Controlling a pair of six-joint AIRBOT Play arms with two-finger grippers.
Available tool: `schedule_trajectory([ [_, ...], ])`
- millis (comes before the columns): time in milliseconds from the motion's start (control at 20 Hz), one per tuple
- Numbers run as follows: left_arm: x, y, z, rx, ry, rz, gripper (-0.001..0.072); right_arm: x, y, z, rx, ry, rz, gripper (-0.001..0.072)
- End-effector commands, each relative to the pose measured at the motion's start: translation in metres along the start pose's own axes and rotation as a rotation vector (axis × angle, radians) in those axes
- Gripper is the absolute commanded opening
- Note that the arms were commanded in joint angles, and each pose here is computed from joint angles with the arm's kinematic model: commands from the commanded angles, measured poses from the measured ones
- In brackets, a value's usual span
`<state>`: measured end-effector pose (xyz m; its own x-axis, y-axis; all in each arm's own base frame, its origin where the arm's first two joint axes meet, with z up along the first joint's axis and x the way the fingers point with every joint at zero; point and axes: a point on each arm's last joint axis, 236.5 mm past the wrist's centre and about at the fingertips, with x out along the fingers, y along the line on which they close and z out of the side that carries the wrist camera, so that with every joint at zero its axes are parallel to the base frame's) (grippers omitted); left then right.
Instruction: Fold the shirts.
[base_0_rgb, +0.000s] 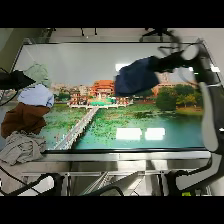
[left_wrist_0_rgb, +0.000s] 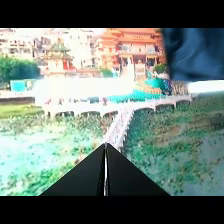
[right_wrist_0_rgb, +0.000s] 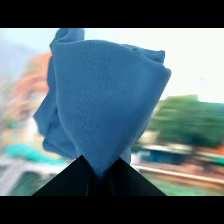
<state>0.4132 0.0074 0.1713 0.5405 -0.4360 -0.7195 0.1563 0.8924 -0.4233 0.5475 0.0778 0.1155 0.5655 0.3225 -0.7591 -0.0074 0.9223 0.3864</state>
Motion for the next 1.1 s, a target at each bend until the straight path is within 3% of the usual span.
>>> schedule_trajectory([
  [0,0.000,0.000,0.000,-0.002,0.000,0.001,0.0013,-0.114,-0.139,0.010,0.183,-0.063,-0.325,0.0020],
  [200,0.000,0.000,0.000,-0.002,0.000,0.001,0.0013,-0.170,-0.258,-0.042,0.424,0.029,-0.464,0.0020],
  [400,0.000,0.000,-0.002,-0.002,0.008,-0.002,0.0013,-0.181,-0.333,-0.135,0.665,0.157,-0.528,0.0020],
  [700,-0.001,-0.005,-0.015,-0.002,0.064,-0.023,0.0013,-0.163,-0.379,-0.265,0.826,0.266,-0.551,0.0021],
  [1050,-0.001,-0.007,-0.018,-0.002,0.077,-0.028,0.0013,-0.167,-0.394,-0.274,0.783,0.253,-0.563,0.0022],
])
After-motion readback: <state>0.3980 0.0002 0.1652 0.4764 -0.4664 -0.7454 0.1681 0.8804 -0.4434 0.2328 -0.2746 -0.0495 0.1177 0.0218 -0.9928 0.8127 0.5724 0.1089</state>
